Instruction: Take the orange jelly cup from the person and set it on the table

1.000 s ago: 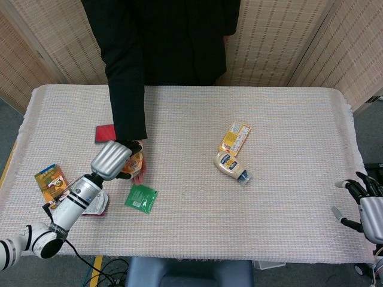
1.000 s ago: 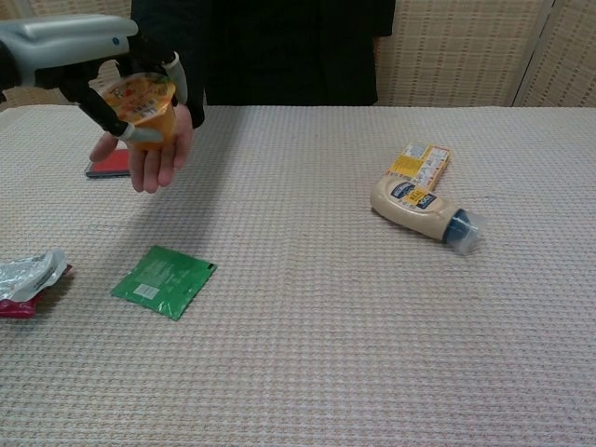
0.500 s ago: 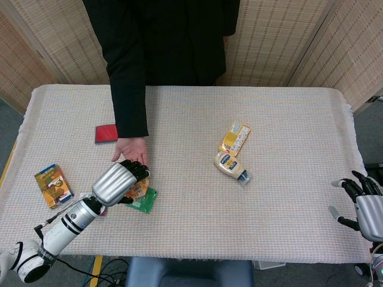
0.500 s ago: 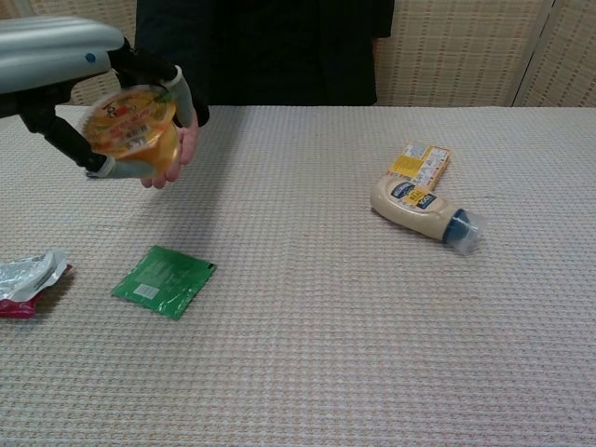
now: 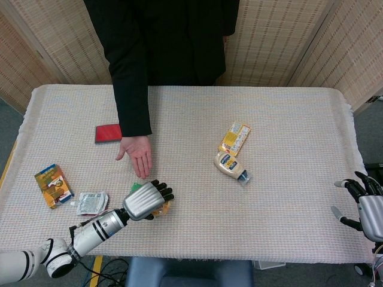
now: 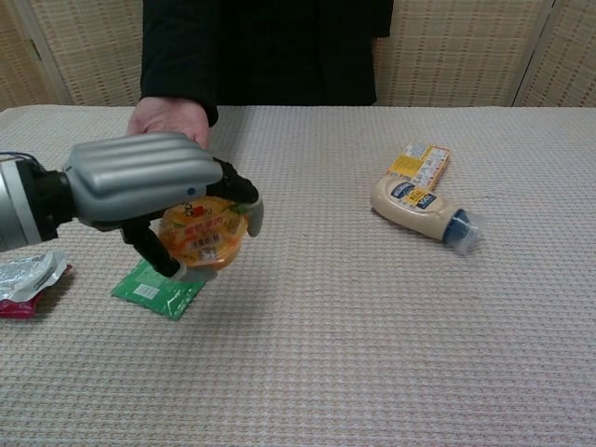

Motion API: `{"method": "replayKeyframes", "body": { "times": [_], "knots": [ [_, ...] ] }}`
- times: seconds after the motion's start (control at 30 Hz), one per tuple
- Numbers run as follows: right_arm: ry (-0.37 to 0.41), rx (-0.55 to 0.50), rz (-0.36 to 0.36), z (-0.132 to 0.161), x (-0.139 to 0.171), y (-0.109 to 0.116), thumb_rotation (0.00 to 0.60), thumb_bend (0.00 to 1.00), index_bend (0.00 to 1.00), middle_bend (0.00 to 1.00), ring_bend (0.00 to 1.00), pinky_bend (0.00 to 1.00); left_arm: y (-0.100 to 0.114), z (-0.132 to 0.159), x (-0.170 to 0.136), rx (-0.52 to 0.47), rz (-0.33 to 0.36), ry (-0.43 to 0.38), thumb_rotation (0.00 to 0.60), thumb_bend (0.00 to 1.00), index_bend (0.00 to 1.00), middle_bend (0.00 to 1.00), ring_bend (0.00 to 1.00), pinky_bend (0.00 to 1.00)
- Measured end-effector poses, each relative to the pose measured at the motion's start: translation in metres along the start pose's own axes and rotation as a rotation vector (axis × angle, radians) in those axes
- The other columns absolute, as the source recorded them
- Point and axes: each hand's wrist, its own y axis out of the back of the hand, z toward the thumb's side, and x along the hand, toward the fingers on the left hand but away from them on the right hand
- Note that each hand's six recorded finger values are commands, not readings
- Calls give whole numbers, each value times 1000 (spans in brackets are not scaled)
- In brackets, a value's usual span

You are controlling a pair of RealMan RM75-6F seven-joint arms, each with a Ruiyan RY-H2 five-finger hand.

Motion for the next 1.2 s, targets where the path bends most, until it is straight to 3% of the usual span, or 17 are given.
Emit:
{"method": "replayKeyframes", "body": {
  "times": [0.3,0.37,0.43,0.57,0.63,0.77,1.07,1.2],
  "knots": [
    [-18,-2,2,-7,1,-1,600,246,298,308,146,157,-36,-1,22,59,-78,25,600,327,416,322,392,742],
    [-19,-1,3,-7,1,-1,600,246,298,308,146,157,-41,0,22,64,-97,29,600,327,357,254,333,699],
    [-17,0,4,-7,1,-1,600,246,298,308,146,157,-46,0,20,64,-119,31,600,327,266,146,211,590],
    [-12,0,8,-5,0,-2,600,245,298,308,146,157,-48,4,16,33,-141,28,600,327,154,25,38,404],
    [-12,0,8,-5,0,-2,600,246,298,308,146,157,-46,7,13,12,-142,24,600,327,106,0,1,348],
    [-12,1,3,-4,0,-1,600,245,298,308,146,157,-36,7,5,-2,-113,23,600,327,67,0,0,329],
    [-9,5,-6,-3,2,3,600,246,298,308,146,157,-5,-2,-28,-45,-3,53,600,327,63,0,0,314],
    [-13,6,-4,-4,2,3,600,246,298,308,146,157,14,-16,-52,-82,53,107,600,327,63,0,0,314]
  ]
}}
